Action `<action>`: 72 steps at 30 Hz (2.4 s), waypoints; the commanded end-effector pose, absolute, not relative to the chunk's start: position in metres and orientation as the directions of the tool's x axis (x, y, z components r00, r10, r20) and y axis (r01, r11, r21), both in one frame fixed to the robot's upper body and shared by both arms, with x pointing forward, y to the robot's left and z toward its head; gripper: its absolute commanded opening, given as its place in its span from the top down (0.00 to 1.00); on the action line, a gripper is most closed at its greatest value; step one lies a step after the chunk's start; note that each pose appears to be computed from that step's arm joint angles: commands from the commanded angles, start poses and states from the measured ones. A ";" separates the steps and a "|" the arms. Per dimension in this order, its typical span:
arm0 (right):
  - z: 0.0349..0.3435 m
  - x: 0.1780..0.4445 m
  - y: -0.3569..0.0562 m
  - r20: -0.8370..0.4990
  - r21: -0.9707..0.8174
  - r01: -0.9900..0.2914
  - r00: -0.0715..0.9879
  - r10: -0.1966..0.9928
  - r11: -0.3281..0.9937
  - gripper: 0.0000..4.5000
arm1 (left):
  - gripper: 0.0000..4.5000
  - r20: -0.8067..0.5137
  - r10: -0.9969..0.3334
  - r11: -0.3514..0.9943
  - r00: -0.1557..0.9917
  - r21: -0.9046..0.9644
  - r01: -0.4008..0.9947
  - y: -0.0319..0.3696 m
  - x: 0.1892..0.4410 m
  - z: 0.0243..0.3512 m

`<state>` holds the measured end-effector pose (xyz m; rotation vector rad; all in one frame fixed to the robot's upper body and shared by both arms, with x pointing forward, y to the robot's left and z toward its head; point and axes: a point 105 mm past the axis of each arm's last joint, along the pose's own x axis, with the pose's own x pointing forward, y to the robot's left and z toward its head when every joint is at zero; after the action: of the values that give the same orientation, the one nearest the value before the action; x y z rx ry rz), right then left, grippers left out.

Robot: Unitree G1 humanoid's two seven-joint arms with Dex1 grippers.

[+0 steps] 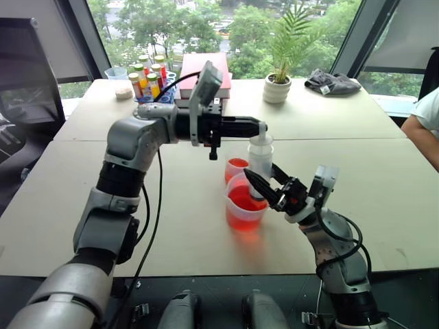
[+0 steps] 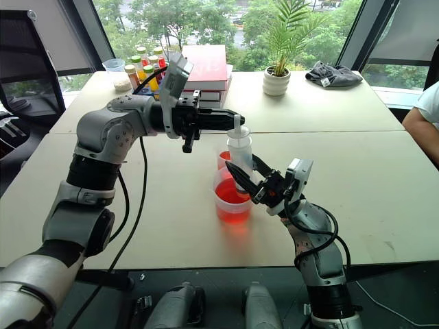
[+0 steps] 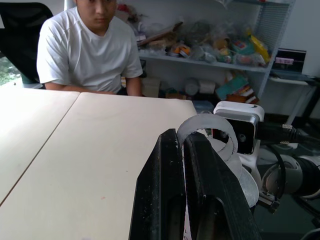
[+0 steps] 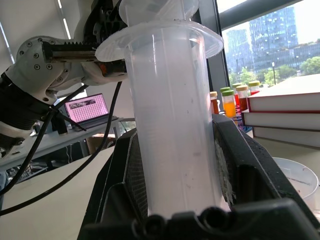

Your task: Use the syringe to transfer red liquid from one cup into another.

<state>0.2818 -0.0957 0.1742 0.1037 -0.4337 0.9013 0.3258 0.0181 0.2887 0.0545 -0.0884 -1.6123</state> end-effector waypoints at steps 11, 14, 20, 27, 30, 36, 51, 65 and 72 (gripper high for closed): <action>0.149 0.277 -0.090 0.313 -0.061 -0.813 0.535 0.784 0.579 0.68 | 0.99 0.126 -0.992 0.048 0.018 0.240 0.970 0.036 0.328 0.338; 0.153 0.277 -0.089 0.322 -0.069 -0.813 0.531 0.784 0.578 0.68 | 0.93 0.113 -0.994 0.038 0.013 0.230 0.973 0.035 0.327 0.335; 0.170 0.280 -0.090 0.367 -0.086 -0.806 0.520 0.771 0.585 0.68 | 0.34 0.078 -0.997 0.014 -0.001 0.199 0.980 0.035 0.325 0.322; 0.201 0.282 -0.093 0.426 -0.106 -0.797 0.505 0.751 0.595 0.68 | 0.01 0.039 -0.999 0.033 0.027 0.176 0.984 0.045 0.327 0.307; 0.216 0.282 -0.092 0.449 -0.101 -0.801 0.492 0.745 0.590 0.68 | 0.01 0.014 -0.997 0.076 0.075 0.158 0.984 0.059 0.332 0.299; 0.255 0.290 -0.097 0.500 -0.073 -0.806 0.480 0.721 0.588 0.68 | 0.01 -0.011 -0.984 0.177 0.180 0.137 0.975 0.088 0.339 0.289; 0.259 0.384 -0.089 0.552 -0.076 -0.772 0.495 0.671 0.631 0.68 | 0.01 0.018 -0.971 0.236 0.237 0.169 0.957 0.090 0.335 0.291; 0.235 0.381 -0.081 0.503 -0.134 -0.780 0.478 0.720 0.611 0.68 | 0.01 0.137 -0.975 0.202 0.174 0.230 0.952 0.050 0.353 0.329; 0.233 0.380 -0.079 0.492 -0.146 -0.784 0.472 0.732 0.604 0.68 | 0.01 0.155 -0.979 0.168 0.133 0.237 0.957 0.035 0.356 0.334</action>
<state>0.3860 -0.0801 0.2163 0.1255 -0.4746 0.9183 0.3599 0.0374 0.3188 0.0571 -0.2374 -1.3966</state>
